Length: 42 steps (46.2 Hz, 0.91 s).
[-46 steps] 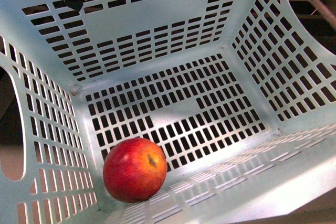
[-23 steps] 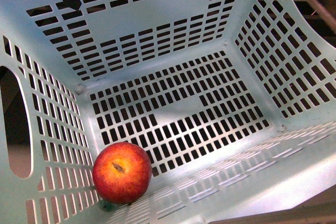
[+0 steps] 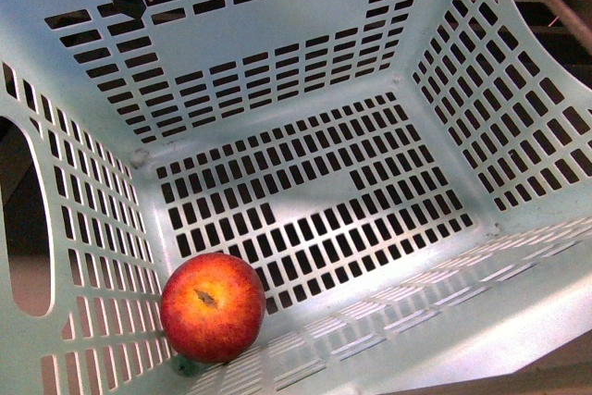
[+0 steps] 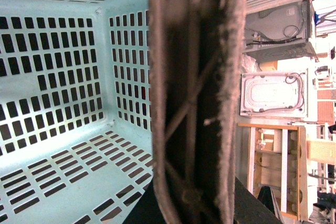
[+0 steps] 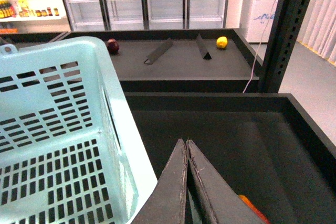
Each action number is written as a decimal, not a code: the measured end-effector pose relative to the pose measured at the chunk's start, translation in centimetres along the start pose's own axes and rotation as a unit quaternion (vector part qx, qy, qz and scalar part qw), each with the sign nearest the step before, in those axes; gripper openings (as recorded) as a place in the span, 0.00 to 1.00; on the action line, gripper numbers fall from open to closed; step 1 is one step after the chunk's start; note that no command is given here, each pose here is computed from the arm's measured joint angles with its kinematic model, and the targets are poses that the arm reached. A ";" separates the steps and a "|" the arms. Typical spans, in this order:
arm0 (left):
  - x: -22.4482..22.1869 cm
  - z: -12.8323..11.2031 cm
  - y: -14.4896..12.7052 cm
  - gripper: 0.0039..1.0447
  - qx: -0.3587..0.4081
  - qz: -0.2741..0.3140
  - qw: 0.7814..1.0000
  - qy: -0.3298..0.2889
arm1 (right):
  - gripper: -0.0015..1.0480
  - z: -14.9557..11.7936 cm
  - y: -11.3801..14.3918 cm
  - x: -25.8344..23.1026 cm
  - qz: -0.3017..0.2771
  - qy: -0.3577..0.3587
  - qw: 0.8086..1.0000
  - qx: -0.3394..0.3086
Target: Pick apple with right arm and hold basket with left
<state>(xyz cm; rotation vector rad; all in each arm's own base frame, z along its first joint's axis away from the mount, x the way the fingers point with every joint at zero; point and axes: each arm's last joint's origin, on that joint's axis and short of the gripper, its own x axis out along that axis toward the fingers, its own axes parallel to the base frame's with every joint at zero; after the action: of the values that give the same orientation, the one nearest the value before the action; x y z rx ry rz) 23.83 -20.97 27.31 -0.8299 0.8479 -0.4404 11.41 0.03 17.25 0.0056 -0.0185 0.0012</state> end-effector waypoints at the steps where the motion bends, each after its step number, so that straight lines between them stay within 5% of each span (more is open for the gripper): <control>1: 0.0 0.0 0.0 0.05 0.000 0.000 1.000 0.000 | 0.02 0.0 0.0 0.0 0.000 0.000 1.000 0.000; 28: 0.0 0.0 0.0 0.05 0.001 0.000 1.000 -0.001 | 0.02 -0.3 0.0 -1.7 0.000 0.003 1.000 0.000; 42: 0.0 0.0 0.0 0.05 0.000 0.000 1.000 -0.001 | 0.55 -0.3 0.0 -1.7 0.000 0.003 1.000 -0.001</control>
<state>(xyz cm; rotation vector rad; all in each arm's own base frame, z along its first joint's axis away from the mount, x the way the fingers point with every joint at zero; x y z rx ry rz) 23.83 -20.97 27.31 -0.8302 0.8473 -0.4393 9.70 0.02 16.92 0.0037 -0.0132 0.0008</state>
